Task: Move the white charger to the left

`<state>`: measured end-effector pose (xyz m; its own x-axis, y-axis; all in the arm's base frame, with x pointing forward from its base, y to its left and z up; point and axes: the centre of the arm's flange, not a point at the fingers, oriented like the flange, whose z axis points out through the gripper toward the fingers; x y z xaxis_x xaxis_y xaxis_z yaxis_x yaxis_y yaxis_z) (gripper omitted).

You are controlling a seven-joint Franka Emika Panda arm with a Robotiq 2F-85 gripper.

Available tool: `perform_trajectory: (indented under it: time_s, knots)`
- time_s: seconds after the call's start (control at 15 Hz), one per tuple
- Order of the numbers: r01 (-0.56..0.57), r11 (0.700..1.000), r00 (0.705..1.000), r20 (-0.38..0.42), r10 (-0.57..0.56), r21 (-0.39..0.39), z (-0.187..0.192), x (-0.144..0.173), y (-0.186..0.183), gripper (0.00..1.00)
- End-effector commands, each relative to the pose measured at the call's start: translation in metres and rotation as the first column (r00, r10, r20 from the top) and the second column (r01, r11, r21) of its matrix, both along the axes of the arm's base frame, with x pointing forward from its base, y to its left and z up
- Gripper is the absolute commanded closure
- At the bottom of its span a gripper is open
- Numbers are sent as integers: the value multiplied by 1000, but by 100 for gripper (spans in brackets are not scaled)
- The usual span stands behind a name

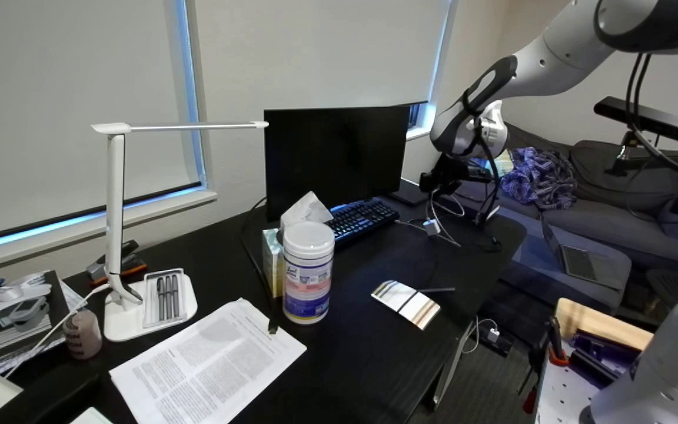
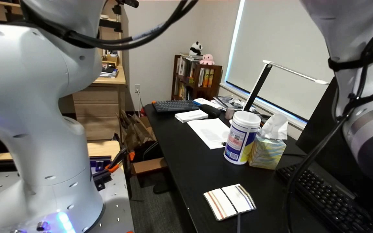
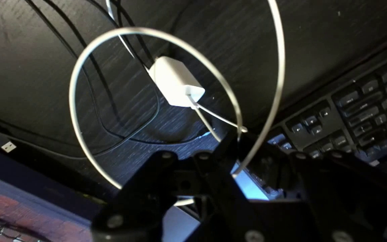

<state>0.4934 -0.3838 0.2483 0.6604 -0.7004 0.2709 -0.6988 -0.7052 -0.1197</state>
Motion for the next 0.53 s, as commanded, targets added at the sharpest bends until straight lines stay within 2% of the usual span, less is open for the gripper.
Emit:
perform_trajectory:
  time_s: [0.0, 0.47]
  knots:
    - [75, 997, 996, 44, -76, 25, 32, 0, -13, 95]
    - [223, 974, 966, 128, -226, 40, 83, 7, -54, 95]
